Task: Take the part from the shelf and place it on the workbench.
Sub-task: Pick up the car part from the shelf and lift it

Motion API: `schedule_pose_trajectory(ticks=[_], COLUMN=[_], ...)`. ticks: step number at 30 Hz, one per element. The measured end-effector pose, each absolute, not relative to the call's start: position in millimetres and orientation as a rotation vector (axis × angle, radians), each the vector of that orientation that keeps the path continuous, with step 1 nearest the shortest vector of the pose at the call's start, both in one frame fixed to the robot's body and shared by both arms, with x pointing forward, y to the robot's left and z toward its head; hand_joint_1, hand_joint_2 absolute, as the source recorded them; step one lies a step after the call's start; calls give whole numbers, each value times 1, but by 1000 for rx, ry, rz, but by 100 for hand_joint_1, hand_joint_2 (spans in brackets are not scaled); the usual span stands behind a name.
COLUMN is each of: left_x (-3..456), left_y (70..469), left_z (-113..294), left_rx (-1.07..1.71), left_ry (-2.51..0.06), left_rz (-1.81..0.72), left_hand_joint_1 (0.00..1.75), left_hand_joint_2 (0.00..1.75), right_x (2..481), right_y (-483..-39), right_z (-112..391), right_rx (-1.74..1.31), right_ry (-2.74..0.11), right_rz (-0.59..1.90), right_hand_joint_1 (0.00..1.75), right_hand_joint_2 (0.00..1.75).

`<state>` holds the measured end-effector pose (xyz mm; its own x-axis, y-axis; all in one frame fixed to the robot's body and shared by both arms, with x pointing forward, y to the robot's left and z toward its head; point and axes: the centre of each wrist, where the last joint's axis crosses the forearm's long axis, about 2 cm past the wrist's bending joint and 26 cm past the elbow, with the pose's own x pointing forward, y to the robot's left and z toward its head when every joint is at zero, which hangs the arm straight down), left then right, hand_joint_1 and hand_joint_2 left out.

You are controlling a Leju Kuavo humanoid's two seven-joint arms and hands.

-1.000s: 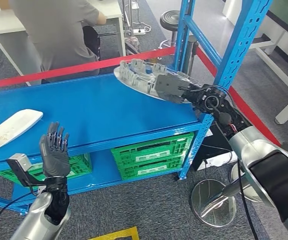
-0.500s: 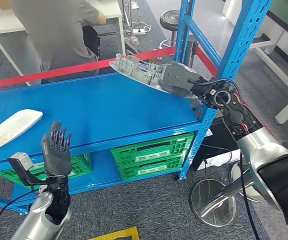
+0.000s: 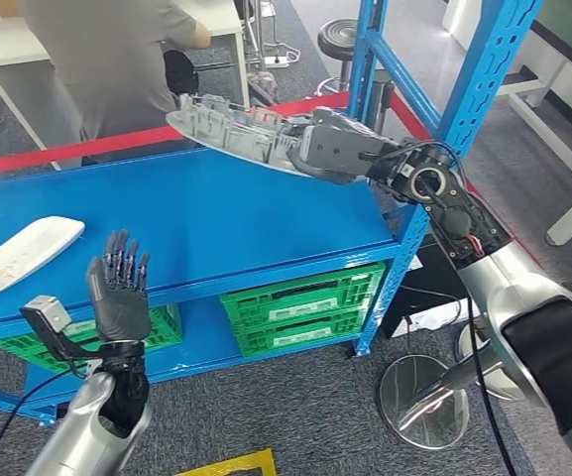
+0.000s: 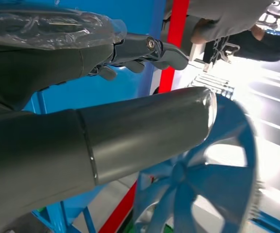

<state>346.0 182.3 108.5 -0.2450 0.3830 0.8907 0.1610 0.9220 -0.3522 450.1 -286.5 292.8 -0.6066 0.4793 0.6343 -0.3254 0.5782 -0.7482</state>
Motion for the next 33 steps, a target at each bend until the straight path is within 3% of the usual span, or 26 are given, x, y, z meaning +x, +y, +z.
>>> schedule_pose_trajectory(ticks=[17, 21, 33], left_x=[351, 352, 353], left_y=[175, 175, 176], left_z=[117, 118, 121], left_rx=[-409, -403, -350], left_ry=[-1843, -1845, -1885], left_rz=[252, 259, 237], left_hand_joint_1=[0, 0, 0], left_hand_joint_2=[0, 175, 175], right_x=[461, 463, 462], right_y=[-208, -196, -181], right_z=[325, 337, 355], right_rx=[8, 32, -13], right_ry=[-2128, -2165, -2187], right_rz=[1212, 1208, 1172], right_hand_joint_1=[175, 175, 175], right_hand_joint_2=[175, 175, 175])
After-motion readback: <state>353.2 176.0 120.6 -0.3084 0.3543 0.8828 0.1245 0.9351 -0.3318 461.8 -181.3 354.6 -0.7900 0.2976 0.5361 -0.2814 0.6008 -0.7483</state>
